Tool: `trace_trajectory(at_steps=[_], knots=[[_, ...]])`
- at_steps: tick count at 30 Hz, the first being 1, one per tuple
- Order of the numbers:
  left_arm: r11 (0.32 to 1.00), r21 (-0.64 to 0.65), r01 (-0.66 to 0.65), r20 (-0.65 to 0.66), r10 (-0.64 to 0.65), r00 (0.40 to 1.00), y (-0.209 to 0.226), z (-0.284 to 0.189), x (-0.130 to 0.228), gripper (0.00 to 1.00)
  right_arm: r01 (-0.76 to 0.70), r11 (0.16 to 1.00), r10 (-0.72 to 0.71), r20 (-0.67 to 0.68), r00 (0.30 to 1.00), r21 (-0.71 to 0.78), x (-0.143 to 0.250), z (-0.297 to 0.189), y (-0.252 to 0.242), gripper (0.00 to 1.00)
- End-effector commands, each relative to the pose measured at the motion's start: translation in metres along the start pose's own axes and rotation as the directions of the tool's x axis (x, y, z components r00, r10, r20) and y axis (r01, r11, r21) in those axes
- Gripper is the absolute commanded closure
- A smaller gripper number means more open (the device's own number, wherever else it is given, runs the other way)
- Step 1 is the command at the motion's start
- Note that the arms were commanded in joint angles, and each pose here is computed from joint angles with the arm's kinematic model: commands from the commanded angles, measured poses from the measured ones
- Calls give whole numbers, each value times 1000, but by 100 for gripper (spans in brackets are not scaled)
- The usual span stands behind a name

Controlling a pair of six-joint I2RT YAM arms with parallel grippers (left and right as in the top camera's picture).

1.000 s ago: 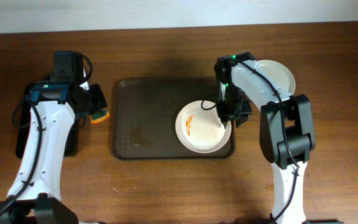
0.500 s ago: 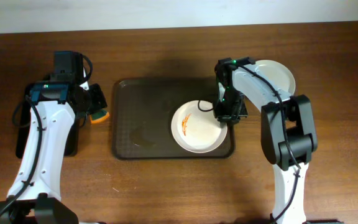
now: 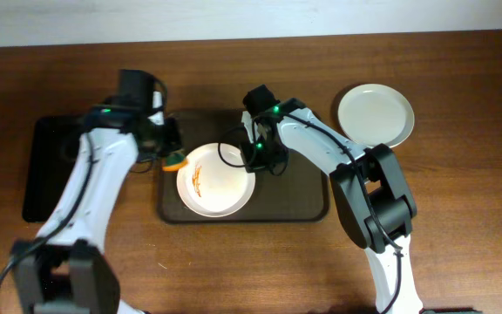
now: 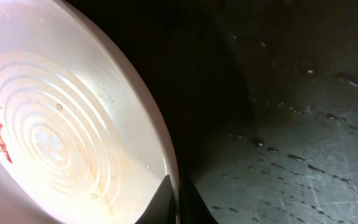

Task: Clean dirty plates on tray and stack at the side
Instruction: 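Scrub the last plate with the sponge in the left gripper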

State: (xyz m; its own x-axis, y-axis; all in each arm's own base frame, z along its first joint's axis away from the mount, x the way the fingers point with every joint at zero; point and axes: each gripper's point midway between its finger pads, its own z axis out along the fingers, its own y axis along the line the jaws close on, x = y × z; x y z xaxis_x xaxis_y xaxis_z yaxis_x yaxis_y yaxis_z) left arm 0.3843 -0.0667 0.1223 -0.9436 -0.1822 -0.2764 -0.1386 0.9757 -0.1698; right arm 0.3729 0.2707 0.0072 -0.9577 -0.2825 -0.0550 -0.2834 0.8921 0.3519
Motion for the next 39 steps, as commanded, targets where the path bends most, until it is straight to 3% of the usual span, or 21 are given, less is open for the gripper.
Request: trace_trajectory(at_steps=[1, 8, 15, 17, 22, 27, 31, 33, 35, 39], knots=[[998, 49, -37, -102, 42, 994, -25, 36, 19, 100, -67, 994, 68, -16, 998, 84, 5, 14, -21, 96], [976, 219, 15, -261, 43, 964, -54, 86, 42, 100, -98, 990, 99, -7, 995, 99, 3, 11, -31, 96], [977, 212, -20, -313, 87, 946, -49, 119, 60, 100, -94, 991, 95, 1, 996, 97, 1, 11, -31, 95], [990, 135, -49, -311, 90, 946, -34, 127, 64, 100, -94, 991, 95, 2, 996, 97, 1, 11, -31, 96], [948, -273, -163, -271, 87, 959, 45, 132, 63, 100, -95, 988, 94, 7, 996, 121, 0, 11, -35, 96], [911, -382, -158, -232, 71, 970, 55, 109, 39, 100, -96, 988, 97, -1, 995, 124, 2, 11, -36, 96], [924, -363, -121, -122, 81, 989, 32, 60, -11, 100, -97, 987, 99, -4, 995, 125, 3, 11, -36, 96], [950, -293, -105, -96, 80, 992, 15, 40, -22, 100, -98, 987, 100, -6, 995, 126, 4, 11, -36, 96], [988, -127, -87, -148, 68, 987, -12, 44, -8, 100, -99, 987, 100, -6, 995, 125, 4, 11, -36, 95], [998, -8, -65, -256, 61, 965, -24, 74, 34, 100, -102, 987, 103, -6, 995, 125, 4, 11, -36, 95]])
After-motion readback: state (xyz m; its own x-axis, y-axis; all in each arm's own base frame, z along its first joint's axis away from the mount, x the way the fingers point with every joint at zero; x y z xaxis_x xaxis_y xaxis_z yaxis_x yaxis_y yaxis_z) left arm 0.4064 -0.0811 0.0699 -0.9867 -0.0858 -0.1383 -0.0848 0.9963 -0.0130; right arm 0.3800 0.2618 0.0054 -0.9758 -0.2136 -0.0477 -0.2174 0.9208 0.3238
